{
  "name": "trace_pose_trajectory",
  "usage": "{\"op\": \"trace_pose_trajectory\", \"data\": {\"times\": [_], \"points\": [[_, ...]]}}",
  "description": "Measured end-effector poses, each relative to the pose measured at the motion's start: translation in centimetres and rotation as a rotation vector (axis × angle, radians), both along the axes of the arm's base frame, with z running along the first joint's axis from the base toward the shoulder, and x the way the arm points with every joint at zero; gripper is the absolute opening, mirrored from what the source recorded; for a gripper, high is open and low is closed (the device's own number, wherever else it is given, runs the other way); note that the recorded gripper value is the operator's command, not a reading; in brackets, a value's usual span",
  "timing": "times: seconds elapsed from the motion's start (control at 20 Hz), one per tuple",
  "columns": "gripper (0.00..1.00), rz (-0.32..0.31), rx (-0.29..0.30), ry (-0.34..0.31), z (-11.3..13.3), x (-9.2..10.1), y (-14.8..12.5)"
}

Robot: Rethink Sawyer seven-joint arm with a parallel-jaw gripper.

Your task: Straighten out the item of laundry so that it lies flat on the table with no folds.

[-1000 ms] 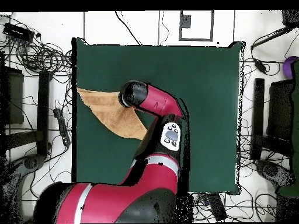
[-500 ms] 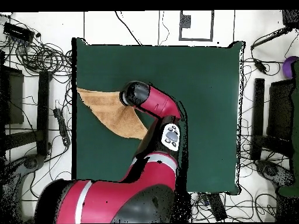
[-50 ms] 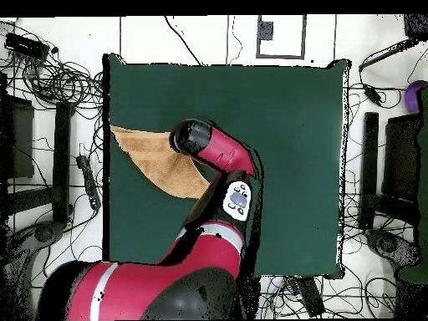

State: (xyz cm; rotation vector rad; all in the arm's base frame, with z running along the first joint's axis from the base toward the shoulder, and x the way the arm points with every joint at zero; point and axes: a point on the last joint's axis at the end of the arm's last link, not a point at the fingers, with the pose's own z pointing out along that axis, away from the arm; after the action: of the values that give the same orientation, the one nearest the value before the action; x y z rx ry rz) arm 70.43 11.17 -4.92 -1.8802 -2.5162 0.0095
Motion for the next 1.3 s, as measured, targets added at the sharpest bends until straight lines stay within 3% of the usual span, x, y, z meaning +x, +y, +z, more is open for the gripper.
{"op": "trace_pose_trajectory", "data": {"times": [0.25,0.65,1.3], "points": [[0.0,0.02,-0.031,-0.015,0.0,-0.2,0.3],[0.0,0.026,-0.014,-0.011,0.0,-0.2,-0.7],[0.0,0.111,0.024,-0.011,0.1,-0.2,-5.2]]}}
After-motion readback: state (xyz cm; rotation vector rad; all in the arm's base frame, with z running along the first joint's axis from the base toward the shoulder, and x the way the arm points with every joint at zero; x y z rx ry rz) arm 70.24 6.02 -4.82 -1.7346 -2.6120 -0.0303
